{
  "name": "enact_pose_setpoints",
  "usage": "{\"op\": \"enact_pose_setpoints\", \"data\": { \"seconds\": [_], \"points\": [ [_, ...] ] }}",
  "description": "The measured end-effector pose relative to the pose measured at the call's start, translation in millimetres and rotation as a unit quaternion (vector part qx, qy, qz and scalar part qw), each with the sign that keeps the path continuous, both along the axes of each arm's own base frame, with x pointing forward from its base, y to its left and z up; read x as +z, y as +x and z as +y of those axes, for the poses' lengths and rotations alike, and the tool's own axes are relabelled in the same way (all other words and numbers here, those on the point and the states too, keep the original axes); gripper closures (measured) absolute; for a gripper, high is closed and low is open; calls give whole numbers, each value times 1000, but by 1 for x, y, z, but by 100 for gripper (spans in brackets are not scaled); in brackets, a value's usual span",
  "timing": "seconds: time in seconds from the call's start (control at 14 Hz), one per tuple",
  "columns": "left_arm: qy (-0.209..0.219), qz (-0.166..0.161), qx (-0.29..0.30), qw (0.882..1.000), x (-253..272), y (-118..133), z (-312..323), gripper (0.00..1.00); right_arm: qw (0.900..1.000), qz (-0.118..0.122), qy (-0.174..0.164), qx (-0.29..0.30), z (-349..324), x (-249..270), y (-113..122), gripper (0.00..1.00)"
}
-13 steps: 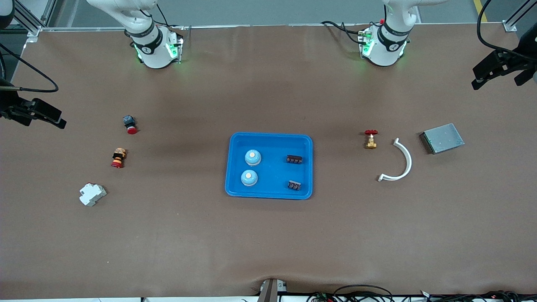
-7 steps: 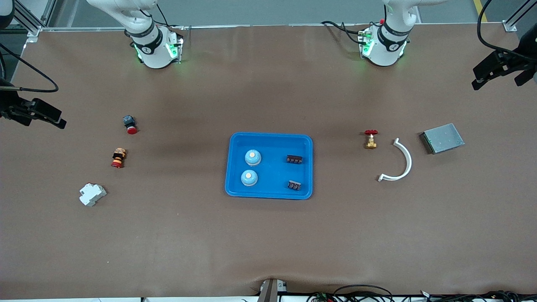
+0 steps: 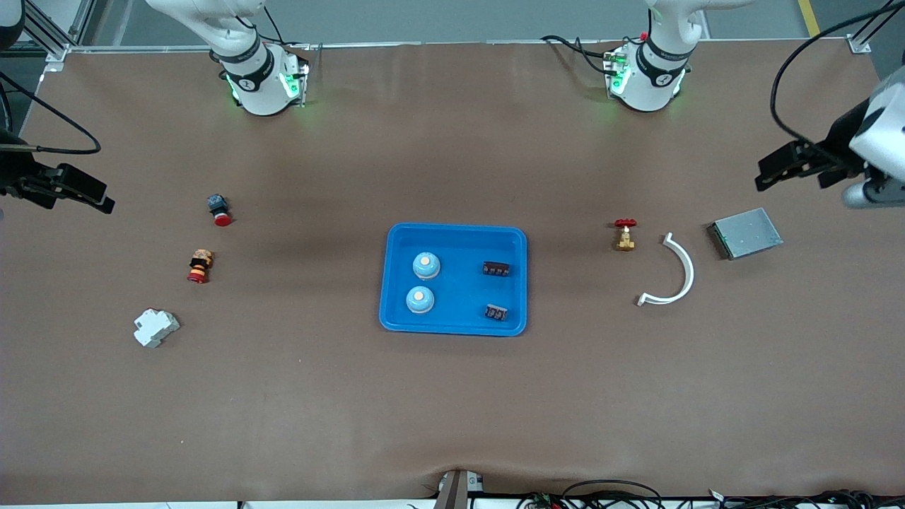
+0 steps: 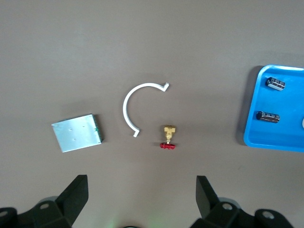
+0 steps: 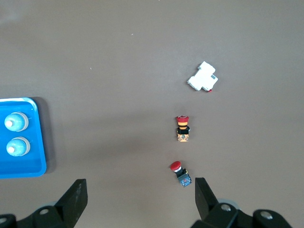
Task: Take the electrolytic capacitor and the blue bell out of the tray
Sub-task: 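Move the right gripper toward the bells while the left gripper reaches the capacitors, then lower the right gripper onto a bell while the left gripper lowers onto a capacitor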
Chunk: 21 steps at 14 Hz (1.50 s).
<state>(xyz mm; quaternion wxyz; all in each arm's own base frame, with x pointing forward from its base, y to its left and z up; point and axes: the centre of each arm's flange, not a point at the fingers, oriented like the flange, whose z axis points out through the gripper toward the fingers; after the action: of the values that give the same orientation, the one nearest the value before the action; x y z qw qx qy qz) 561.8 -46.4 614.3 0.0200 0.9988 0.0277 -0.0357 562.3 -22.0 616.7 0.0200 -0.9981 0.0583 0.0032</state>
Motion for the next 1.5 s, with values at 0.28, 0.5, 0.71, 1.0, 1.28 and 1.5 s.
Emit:
{"op": "enact_pose_setpoints", "data": {
  "seconds": [0.28, 0.5, 0.71, 1.0, 1.28, 1.5],
  "points": [
    [0, 5, 8, 1000, -6, 3, -5, 0, 1000, 3, 0, 0, 1, -1, 0, 0],
    [3, 20, 31, 999, -23, 9, -23, 0, 1000, 8, 3, -13, 21, -4, 0, 0],
    [7, 30, 55, 998, -44, 19, -47, 0, 999, 21, 6, -26, 75, -14, -3, 0],
    [16, 40, 107, 993, -62, 20, -91, 0, 998, 19, 31, -56, 138, -43, -1, 0],
    [23, 39, 154, 987, -85, 22, -140, 0, 997, 19, 35, -71, 206, -101, 6, 0],
    [25, 35, 190, 981, -114, 23, -176, 0, 996, 27, 30, -73, 255, -165, -4, 0]
  ]
}}
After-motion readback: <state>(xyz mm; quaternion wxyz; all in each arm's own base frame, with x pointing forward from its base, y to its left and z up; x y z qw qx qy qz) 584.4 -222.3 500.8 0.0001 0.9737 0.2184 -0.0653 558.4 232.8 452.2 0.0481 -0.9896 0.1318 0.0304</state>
